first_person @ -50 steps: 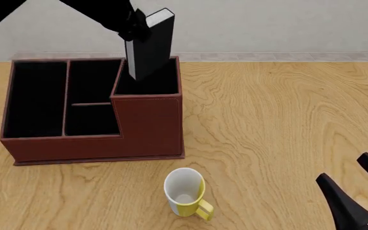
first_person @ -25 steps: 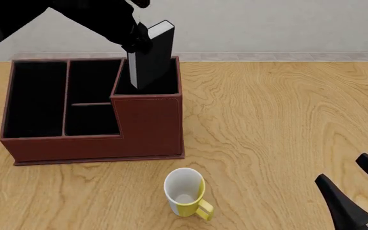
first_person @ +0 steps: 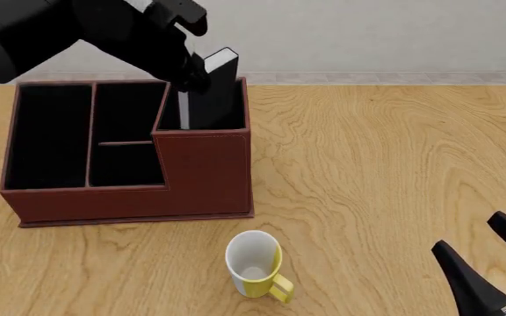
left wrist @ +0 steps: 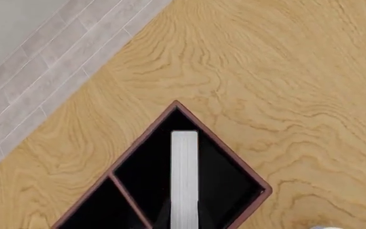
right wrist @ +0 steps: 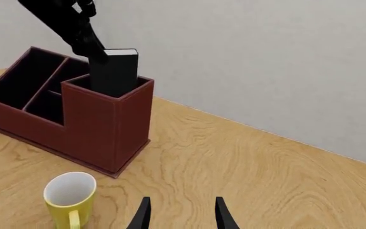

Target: Pick up the book and place it in the right compartment of the caddy.

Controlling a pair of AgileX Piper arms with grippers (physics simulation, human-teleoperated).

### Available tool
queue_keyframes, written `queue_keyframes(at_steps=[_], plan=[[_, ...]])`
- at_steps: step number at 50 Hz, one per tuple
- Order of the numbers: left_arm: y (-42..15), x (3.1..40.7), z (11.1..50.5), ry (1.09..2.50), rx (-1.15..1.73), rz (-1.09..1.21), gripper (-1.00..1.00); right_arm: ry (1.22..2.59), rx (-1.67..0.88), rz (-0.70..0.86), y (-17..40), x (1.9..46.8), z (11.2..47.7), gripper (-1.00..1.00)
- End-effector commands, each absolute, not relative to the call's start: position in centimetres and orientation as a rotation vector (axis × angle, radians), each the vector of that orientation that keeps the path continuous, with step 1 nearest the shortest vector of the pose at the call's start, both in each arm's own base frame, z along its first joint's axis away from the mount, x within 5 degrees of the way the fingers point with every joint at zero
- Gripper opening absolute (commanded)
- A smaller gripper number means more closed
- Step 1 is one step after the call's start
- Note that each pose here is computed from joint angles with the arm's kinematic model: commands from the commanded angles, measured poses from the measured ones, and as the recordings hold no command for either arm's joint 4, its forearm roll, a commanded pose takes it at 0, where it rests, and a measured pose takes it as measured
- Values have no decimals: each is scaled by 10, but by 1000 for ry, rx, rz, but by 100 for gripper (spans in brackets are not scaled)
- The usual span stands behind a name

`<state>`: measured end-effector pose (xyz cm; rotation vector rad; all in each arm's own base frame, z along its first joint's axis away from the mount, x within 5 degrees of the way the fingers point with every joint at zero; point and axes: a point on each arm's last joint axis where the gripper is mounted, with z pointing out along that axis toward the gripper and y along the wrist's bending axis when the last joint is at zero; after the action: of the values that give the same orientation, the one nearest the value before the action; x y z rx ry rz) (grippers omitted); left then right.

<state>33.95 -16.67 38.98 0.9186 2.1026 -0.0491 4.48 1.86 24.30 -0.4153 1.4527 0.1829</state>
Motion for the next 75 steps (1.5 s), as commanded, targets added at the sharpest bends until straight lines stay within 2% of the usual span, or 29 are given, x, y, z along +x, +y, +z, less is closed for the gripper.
queue_keyframes(at_steps=[1,37,73,74,75], plan=[[-168,339,383,2088,921,-46,-100,1456,-416,181,19,45,242,100],[-164,344,351,2131,896,-47,-100,1458,-424,178,19,45,242,100],[-157,353,342,2126,880,-27,-100,1460,-421,178,19,45,240,100],[-158,354,342,2127,872,-32,-100,1448,-400,253,23,51,214,100],[-158,354,342,2127,872,-32,-100,1448,-400,253,23,51,213,100]])
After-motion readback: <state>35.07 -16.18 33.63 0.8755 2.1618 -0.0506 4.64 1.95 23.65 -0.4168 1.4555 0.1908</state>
